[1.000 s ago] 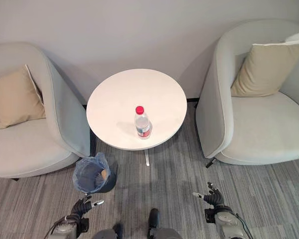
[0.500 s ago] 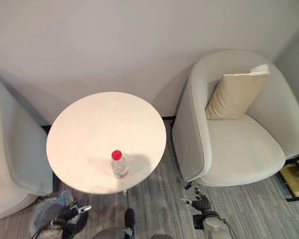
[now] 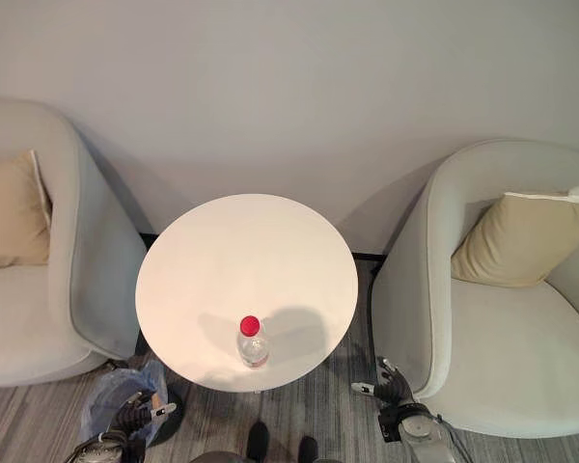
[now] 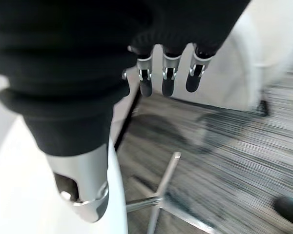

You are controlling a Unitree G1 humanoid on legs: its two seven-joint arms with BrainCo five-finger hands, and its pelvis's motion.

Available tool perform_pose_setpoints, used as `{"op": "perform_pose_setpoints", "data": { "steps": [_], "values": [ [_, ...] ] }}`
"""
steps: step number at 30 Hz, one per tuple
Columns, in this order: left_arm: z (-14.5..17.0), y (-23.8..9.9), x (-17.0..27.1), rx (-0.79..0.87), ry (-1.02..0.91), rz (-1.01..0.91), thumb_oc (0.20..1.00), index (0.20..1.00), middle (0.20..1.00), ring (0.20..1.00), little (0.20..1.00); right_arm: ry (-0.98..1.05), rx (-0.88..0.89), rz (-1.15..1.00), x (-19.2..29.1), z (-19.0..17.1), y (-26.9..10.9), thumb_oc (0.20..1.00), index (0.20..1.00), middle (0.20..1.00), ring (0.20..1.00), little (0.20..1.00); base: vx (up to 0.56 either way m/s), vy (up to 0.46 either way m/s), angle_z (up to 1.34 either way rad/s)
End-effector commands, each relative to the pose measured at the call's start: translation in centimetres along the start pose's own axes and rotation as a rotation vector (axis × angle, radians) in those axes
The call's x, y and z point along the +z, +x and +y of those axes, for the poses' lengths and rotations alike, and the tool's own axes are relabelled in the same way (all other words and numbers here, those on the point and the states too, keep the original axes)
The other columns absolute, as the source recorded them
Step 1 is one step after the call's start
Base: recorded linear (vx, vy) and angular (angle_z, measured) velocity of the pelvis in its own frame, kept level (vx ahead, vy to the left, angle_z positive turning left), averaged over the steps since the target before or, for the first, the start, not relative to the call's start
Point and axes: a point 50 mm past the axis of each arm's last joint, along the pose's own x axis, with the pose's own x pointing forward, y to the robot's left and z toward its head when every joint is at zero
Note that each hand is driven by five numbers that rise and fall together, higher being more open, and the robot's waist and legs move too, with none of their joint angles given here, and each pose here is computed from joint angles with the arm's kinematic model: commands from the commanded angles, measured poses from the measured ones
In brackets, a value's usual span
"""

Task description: Gather garbage on tea table into small bin, then transfer packed bag to large trash can.

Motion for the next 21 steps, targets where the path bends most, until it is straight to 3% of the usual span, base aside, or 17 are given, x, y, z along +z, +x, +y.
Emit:
{"op": "perform_pose_setpoints", "data": {
  "steps": [1, 12, 21],
  "values": [
    [0.2, 0.6, 2.2, 0.017, 0.001, -0.084, 1.000, 1.000, 1.000, 1.000, 1.000, -0.083, -0.066, -0.159, 3.4, -2.4, 0.4, 1.000, 1.000, 1.000, 1.000, 1.000, -0.15, 0.050, 0.56],
    [-0.7, 0.3, 1.9, -0.014, 0.040, -0.090, 1.000, 1.000, 1.000, 1.000, 1.000, -0.214, -0.087, -0.407, 9.2, -3.6, -0.4, 1.000, 1.000, 1.000, 1.000, 1.000, 0.03, 0.166, 0.22],
    [0.2, 0.0, 1.0, 0.006, 0.045, -0.070, 1.000, 1.000, 1.000, 1.000, 1.000, -0.277, -0.016, -0.523, 12.4, -1.3, 0.0, 1.000, 1.000, 1.000, 1.000, 1.000, 0.03, 0.094, -0.06]
  ]
}}
